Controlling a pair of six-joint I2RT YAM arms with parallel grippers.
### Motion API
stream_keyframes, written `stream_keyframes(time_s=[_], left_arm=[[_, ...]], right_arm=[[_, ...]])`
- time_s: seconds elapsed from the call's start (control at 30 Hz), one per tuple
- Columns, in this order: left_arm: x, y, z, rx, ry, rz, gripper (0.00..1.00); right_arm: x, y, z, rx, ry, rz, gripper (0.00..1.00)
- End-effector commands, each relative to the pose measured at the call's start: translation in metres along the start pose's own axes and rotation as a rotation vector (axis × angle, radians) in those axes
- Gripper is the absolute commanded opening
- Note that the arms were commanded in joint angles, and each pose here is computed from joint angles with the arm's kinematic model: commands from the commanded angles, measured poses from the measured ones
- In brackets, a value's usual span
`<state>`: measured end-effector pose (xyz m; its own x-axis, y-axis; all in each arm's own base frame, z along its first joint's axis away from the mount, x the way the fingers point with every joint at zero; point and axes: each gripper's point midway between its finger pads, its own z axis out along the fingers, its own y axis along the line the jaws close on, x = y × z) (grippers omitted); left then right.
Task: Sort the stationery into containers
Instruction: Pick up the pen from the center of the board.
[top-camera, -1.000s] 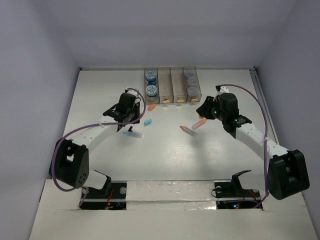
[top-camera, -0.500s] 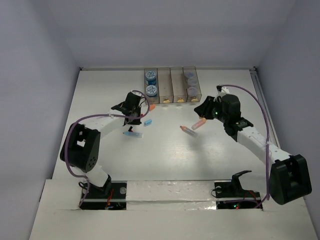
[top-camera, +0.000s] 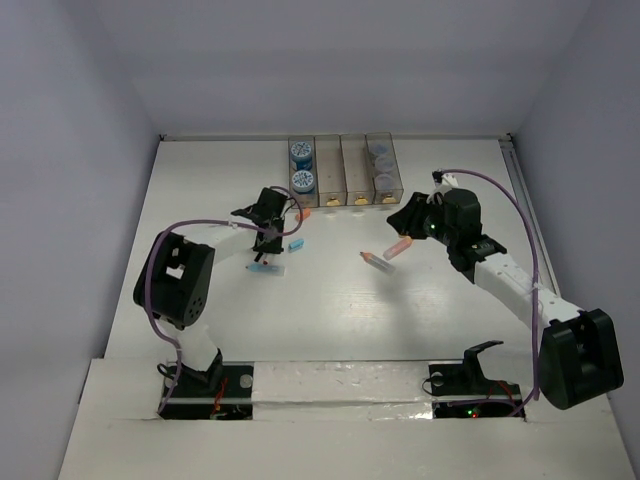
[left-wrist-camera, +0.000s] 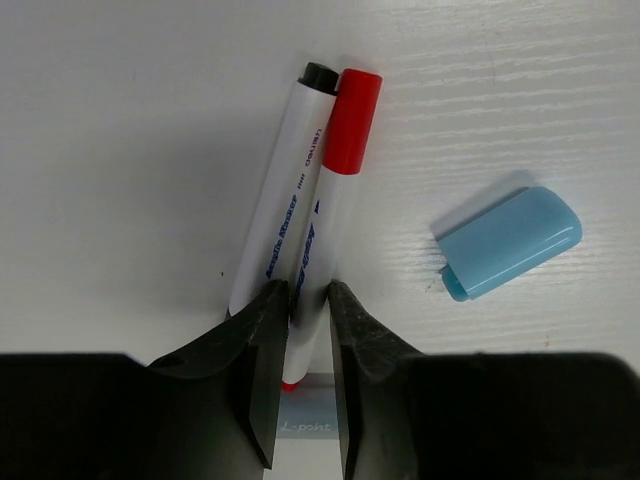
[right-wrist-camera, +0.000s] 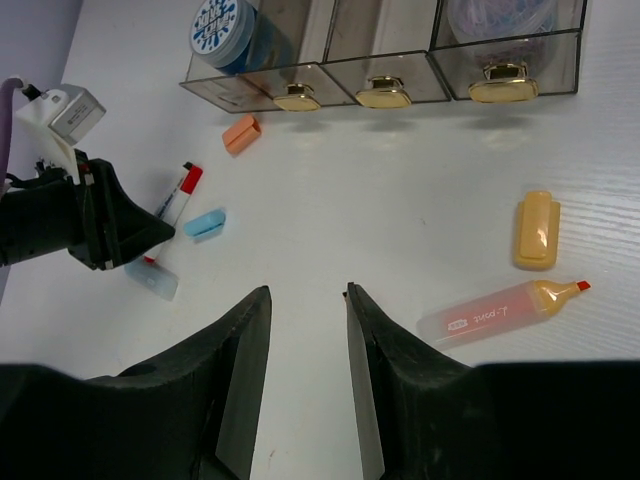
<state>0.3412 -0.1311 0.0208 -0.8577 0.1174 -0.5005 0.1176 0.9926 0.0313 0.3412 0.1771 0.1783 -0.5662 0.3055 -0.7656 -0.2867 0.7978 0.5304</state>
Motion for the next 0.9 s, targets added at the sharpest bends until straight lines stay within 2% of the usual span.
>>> stream_keyframes(time_s=[0.0,0.1,0.2,0.23,0.47,0.7,0.87], left_arm=[[-0.011,0.002,0.000,-0.011,-0.013,0.004,0.20],[-0.007,-0.001,0.005,-0.001,0.006,0.006,0.19],[-0.007,-0.001,0.005,0.000,0.007,0.001,0.02],[-0.010,-0.002,0.004,0.001,-0.003,-0.003,0.00],[-0.037,-0.010,-0.019,0.052,-0.094,-0.043,0.00],[-0.101,-0.030,-0.076,0.170,-0.265,-0.115,0.00],[-0.167,-0.057,-0.127,0.308,-0.414,-0.165,0.00]], right_arm=[[-0.015,0.015,-0.003,-0.056,-0.056,-0.021,0.42],[-0.015,0.016,-0.003,-0.062,-0.060,-0.022,0.43],[-0.014,0.016,-0.003,-0.063,-0.058,-0.020,0.43],[-0.015,0.016,-0.004,-0.062,-0.060,-0.021,0.43],[-0.016,0.017,-0.005,-0.062,-0.065,-0.023,0.44],[-0.016,0.013,-0.004,-0.041,-0.070,-0.026,0.44],[-0.018,0.011,-0.005,-0.029,-0.080,-0.024,0.45]])
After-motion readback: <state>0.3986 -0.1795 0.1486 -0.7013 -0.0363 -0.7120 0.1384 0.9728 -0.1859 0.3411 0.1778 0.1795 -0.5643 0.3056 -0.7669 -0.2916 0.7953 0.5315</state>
